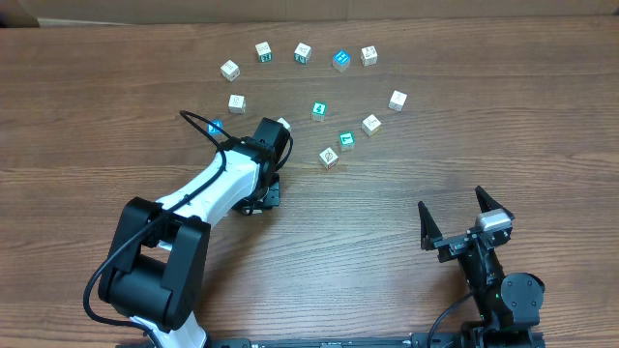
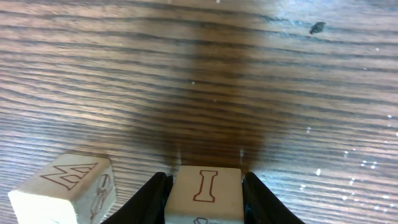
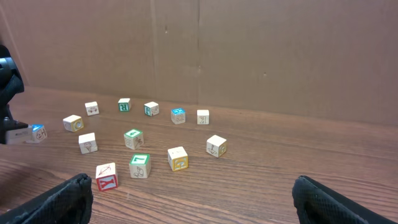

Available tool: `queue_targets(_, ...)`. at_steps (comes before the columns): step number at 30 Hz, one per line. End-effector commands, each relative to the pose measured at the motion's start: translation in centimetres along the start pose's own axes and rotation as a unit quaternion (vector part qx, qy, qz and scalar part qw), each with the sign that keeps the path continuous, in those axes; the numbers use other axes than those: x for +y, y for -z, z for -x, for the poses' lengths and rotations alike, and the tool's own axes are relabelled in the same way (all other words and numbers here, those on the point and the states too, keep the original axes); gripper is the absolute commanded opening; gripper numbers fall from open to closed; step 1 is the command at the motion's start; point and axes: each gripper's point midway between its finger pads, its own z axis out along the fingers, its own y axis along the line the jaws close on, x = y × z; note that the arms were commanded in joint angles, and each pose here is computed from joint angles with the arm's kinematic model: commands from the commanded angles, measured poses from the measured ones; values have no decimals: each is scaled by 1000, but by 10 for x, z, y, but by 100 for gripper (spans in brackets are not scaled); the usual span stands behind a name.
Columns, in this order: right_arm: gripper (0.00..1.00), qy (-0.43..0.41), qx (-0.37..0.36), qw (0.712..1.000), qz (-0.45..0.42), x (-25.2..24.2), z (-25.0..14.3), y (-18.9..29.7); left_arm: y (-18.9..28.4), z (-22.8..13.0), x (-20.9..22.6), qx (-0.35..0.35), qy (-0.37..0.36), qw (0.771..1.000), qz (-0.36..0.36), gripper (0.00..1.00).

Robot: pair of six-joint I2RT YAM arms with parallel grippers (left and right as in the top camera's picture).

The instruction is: Form a horizontal line

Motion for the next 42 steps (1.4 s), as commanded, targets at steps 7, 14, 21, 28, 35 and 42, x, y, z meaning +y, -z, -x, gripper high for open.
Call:
queue_targets(7,100,0,-3,1000,-6,-2,-1,0,-5,3,14,-13,11,999,45,34)
queue_targets(14,100,0,-3,1000,-6,-2,-1,0,-5,5,17,-18,11,998,54,34)
queue_targets(21,100,0,-3,1000,-6,-2,-1,0,-5,6,17,-21,4,998,54,34)
queue_targets(28,100,0,-3,1000,-6,-2,-1,0,-5,7,16,-22,-9,998,54,29)
queue_targets(35,100,0,-3,1000,-6,-2,-1,0,-5,7,17,-20,-19,998,55,29)
queue_targets(42,100,0,-3,1000,-6,-2,-1,0,-5,4,18,-14,-28,998,57,29)
